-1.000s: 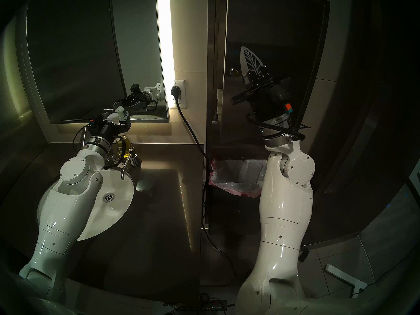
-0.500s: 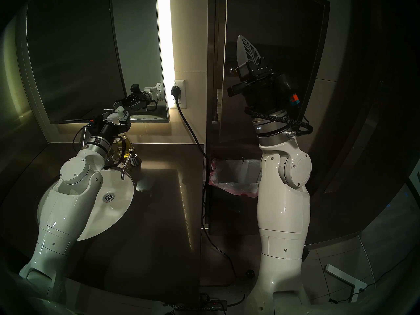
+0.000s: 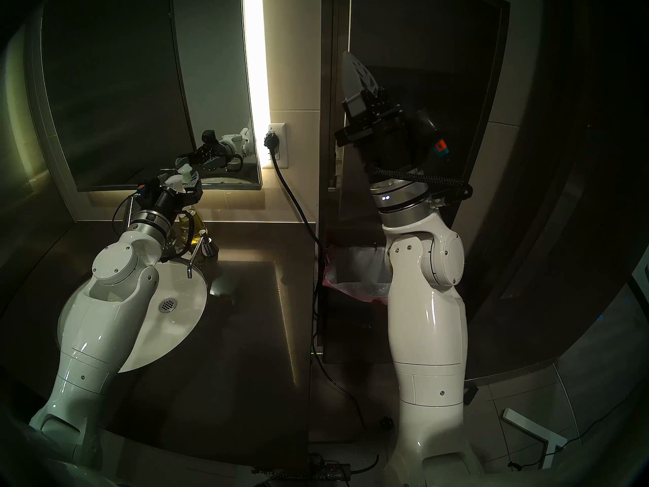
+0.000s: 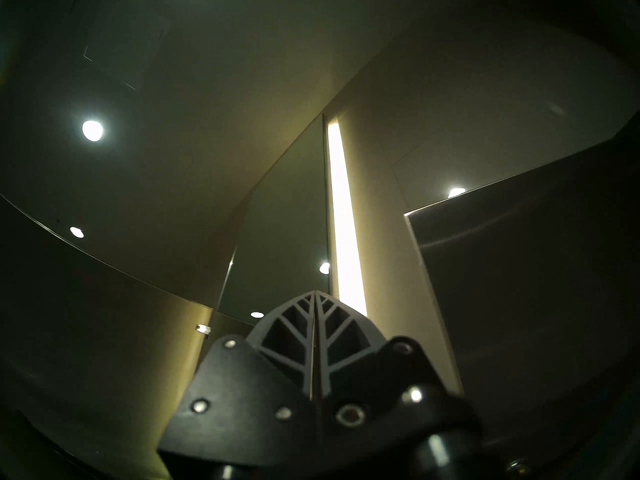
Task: Twist key and open towel dispenser
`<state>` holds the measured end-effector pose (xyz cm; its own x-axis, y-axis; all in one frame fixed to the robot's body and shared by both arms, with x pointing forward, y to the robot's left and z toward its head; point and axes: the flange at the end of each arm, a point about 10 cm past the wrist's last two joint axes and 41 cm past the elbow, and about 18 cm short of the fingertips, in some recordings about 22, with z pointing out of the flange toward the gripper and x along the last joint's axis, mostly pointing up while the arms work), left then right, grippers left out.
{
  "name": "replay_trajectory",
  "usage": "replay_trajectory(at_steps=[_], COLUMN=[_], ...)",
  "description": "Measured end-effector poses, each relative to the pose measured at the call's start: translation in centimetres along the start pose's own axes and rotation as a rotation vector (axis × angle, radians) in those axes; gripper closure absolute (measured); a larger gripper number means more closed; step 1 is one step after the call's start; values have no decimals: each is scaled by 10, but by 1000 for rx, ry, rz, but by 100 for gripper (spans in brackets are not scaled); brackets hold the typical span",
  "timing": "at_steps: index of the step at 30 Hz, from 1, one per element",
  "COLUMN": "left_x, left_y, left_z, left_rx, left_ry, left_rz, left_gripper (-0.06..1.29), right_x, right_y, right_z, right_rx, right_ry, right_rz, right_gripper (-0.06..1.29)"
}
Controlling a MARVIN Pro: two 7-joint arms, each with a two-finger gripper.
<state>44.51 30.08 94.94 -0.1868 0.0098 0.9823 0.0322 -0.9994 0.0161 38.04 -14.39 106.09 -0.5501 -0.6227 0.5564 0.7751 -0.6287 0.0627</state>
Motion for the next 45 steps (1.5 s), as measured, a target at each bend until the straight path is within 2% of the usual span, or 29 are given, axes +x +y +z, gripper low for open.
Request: replay_trajectory(at_steps=[4, 10, 21, 32, 40, 45], left_x=[0, 0, 0, 0, 0, 0], left_y=[0, 0, 0, 0, 0, 0], left_z=[0, 0, 0, 0, 0, 0], left_rx=[0, 0, 0, 0, 0, 0], left_ry=[0, 0, -1, -1, -1, -1], left_rz=[0, 0, 0, 0, 0, 0], left_gripper=[-3, -3, -3, -3, -3, -3], right_x=[-10, -17, -27, -59, -68, -66], right_y=[5, 16, 11, 25, 32, 34], right_z=[-3, -4, 24, 39, 54, 58], right_rx=[56, 96, 185, 161, 170, 195], right_ry=[-56, -114, -133, -186, -176, -151], right_rz=[3, -11, 14, 38, 39, 44], right_gripper=[127, 127, 127, 127, 127, 127])
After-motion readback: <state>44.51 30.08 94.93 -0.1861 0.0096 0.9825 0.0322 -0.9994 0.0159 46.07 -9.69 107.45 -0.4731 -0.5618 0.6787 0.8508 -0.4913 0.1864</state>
